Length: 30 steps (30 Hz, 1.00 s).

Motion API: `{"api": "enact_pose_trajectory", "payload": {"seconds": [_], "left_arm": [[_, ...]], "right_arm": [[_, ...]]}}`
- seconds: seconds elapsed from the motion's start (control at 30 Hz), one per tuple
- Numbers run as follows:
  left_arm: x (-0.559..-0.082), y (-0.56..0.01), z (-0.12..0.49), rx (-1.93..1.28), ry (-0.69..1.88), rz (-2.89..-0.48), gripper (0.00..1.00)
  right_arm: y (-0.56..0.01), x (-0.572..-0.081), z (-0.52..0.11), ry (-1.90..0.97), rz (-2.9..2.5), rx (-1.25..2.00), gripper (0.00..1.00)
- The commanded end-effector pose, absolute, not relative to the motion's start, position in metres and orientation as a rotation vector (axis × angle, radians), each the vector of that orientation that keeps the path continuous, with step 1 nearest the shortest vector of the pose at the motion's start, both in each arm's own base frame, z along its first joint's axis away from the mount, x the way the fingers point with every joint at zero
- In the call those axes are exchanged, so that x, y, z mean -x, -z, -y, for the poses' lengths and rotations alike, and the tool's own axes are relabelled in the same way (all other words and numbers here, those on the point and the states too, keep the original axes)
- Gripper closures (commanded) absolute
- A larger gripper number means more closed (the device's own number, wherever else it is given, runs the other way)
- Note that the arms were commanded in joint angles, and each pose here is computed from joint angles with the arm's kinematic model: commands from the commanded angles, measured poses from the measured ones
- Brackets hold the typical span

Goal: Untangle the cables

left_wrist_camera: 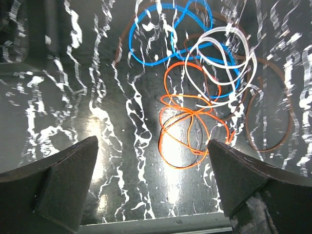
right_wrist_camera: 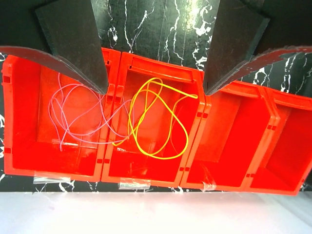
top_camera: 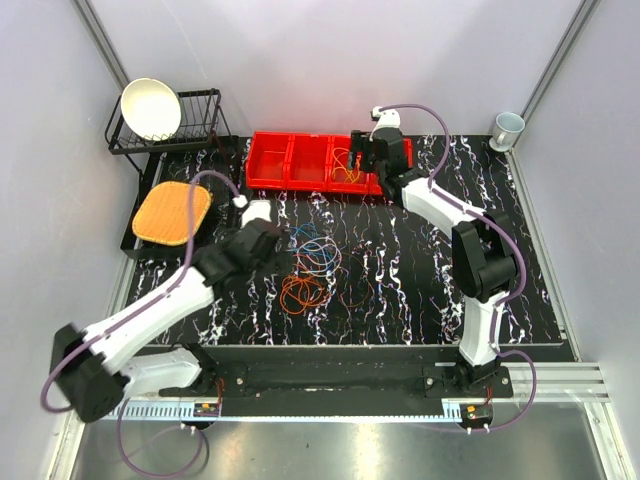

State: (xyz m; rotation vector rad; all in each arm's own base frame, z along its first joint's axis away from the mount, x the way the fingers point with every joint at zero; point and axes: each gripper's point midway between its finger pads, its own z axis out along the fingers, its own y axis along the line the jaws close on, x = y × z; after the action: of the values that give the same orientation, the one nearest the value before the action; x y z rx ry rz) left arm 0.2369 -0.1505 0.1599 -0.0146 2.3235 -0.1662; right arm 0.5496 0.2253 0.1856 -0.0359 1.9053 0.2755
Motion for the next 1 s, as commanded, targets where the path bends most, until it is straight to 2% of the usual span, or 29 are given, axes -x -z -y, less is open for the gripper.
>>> {"api": "enact_pose_trajectory", "payload": {"seconds": [0.0, 0.13, 0.33, 0.7, 0.97], "left_arm": [[-0.27, -0.179, 0.188, 0.021, 0.261, -2.276, 0.03], [-0.281, -0.149, 0.201, -0.006, 0.222, -2.335, 0.12], [-0.291, -0.118, 0.22, -0.001, 0.238, -2.395, 0.17], [-0.316, -0.098, 0.227, 0.124, 0.166, -2.395, 0.26], [-0.329, -0.093, 0.234, 0.05, 0.137, -2.389, 0.36]], "right_arm": [[-0.224, -0.55, -0.221, -0.305, -1.802, 0.008, 0.16], [-0.221, -0.55, -0.219, -0.292, -1.808, 0.005, 0.15], [-0.215, -0.555, -0.215, -0.284, -1.829, -0.012, 0.15], [-0.209, -0.559, -0.211, -0.274, -1.85, -0.032, 0.15], [-0.205, -0.561, -0.21, -0.278, -1.861, -0.041, 0.15]]}}
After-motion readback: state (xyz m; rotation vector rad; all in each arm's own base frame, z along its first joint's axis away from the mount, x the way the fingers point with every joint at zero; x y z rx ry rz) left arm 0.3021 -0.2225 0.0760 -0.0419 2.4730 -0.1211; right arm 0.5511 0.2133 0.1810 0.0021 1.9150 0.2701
